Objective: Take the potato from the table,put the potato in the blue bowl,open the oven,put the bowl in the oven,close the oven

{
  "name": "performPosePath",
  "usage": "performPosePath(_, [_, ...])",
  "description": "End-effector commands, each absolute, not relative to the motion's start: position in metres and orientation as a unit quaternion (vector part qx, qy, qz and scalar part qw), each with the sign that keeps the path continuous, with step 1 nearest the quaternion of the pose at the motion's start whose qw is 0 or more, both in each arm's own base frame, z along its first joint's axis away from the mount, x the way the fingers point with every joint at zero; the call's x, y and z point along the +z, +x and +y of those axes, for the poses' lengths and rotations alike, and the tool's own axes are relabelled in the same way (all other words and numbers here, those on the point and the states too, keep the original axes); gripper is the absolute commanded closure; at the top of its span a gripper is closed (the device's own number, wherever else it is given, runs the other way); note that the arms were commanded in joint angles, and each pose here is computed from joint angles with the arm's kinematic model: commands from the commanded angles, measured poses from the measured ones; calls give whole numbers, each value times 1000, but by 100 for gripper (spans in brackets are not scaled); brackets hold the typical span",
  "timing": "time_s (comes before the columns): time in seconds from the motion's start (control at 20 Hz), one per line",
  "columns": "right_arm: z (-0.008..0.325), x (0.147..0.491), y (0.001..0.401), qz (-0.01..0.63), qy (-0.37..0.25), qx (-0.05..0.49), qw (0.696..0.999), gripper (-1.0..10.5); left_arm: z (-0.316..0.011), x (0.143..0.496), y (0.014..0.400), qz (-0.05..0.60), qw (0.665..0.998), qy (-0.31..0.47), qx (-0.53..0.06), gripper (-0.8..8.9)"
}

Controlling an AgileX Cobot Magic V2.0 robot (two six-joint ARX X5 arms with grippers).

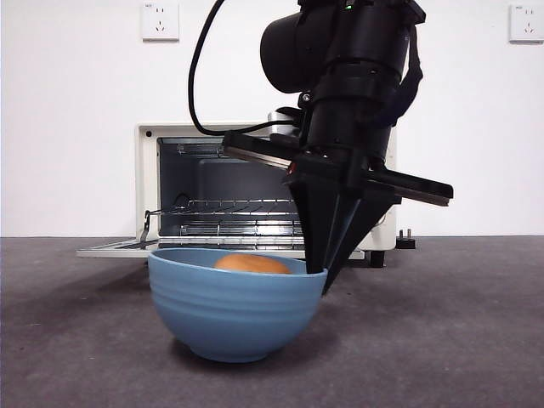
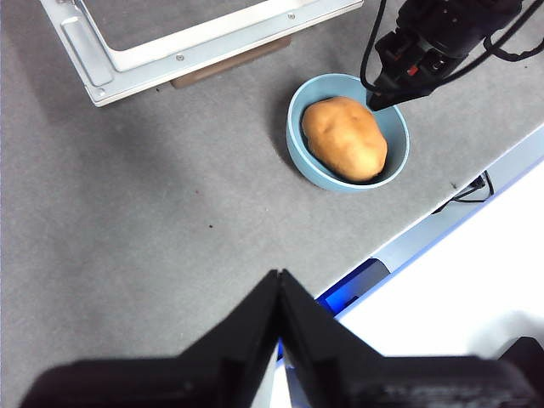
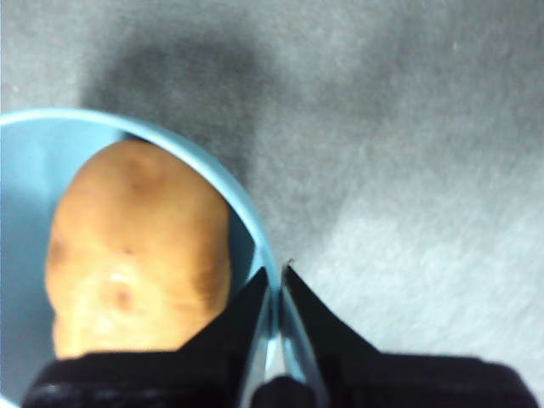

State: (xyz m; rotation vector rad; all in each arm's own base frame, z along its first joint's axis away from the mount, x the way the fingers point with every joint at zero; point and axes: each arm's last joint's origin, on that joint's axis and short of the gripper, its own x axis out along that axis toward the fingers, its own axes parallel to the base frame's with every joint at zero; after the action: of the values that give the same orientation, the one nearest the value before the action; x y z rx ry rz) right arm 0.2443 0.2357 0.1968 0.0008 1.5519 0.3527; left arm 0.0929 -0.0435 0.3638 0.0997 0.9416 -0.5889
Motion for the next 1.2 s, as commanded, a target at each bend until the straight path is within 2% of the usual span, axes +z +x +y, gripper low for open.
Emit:
performPosePath(0.05, [239, 202, 247, 708, 45, 134, 692, 963, -44, 365, 93, 441, 850, 53, -283, 819])
performPosePath(0.15, [243, 218, 251, 703, 69, 123, 697, 962, -44, 365, 93, 439, 850, 56, -284, 819])
performPosePath(0.3, [250, 250, 259, 682, 92, 132, 713, 963, -44, 365, 94, 432, 853, 60, -287, 819])
performPosePath(0.45, [248, 277, 278, 648, 164, 121, 734, 963, -45, 366, 95, 428, 855, 60, -288, 819])
performPosePath(0.65, [236, 300, 305, 607, 273, 76, 743, 963, -45, 366, 97, 424, 856, 60, -288, 819])
performPosePath(0.8, [232, 304, 320, 607, 300, 41, 735, 963, -46, 368, 99, 414, 861, 60, -289, 819])
performPosePath(0.95, [235, 301, 334, 619, 301, 3, 725, 963, -46, 368, 99, 413, 862, 59, -289, 819])
performPosePath(1.2, [246, 293, 360, 631, 312, -28, 710, 963, -46, 368, 99, 414, 861, 60, -289, 819])
